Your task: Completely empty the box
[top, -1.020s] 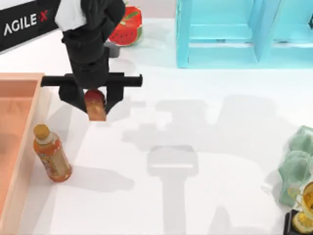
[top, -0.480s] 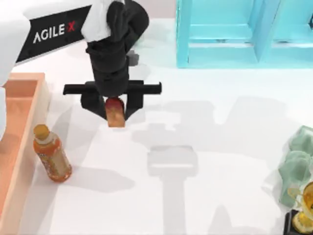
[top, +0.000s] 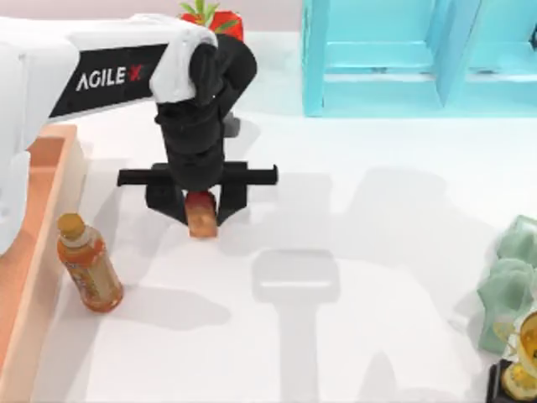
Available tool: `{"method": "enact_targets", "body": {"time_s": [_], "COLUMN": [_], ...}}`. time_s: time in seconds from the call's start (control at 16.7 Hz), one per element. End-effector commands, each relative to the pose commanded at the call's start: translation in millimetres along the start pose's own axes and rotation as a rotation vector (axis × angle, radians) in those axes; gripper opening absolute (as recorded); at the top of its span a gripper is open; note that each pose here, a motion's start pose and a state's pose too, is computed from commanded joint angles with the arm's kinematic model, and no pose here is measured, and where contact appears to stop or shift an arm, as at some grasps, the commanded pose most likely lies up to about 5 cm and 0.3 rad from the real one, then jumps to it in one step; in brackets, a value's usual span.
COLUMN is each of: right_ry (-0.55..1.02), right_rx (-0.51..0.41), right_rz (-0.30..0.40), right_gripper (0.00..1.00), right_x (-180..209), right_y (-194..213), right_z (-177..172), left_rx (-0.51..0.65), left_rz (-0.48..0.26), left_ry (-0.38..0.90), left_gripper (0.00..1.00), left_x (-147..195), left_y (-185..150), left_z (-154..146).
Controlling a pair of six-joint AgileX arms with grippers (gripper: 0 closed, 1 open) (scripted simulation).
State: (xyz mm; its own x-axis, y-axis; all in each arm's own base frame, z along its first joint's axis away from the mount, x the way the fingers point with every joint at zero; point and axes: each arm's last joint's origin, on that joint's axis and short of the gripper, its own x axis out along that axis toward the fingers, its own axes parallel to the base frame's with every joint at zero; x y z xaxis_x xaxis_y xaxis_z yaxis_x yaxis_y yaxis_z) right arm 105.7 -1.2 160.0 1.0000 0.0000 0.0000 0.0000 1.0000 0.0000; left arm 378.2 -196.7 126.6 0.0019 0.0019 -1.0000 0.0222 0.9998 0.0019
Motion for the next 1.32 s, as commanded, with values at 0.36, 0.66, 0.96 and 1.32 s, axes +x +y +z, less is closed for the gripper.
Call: {"method": "enact_targets", "body": {"time_s": [0.36, 0.66, 0.96, 1.32], "right_ry": [0.0, 0.0, 0.0, 0.0], "right_rx": [0.0, 0.0, 0.0, 0.0], "right_rz": [0.0, 0.0, 0.0, 0.0], "right_gripper": [1.0, 1.0, 1.0, 1.0], "right_x": [0.0, 0.0, 0.0, 0.0], "right_y": [0.0, 0.0, 0.0, 0.0], "right_z": [0.0, 0.0, 0.0, 0.0], "left_rx": [0.0, 0.0, 0.0, 0.0], "left_rz": [0.0, 0.0, 0.0, 0.0], "left_ry": [0.0, 0.0, 0.0, 0.0], "left_gripper": [0.3, 0.68, 1.0, 1.0], "left_x": [0.0, 0.0, 0.0, 0.0], "left_y": [0.0, 0.0, 0.0, 0.0], "left_z": [0.0, 0.0, 0.0, 0.0]}}
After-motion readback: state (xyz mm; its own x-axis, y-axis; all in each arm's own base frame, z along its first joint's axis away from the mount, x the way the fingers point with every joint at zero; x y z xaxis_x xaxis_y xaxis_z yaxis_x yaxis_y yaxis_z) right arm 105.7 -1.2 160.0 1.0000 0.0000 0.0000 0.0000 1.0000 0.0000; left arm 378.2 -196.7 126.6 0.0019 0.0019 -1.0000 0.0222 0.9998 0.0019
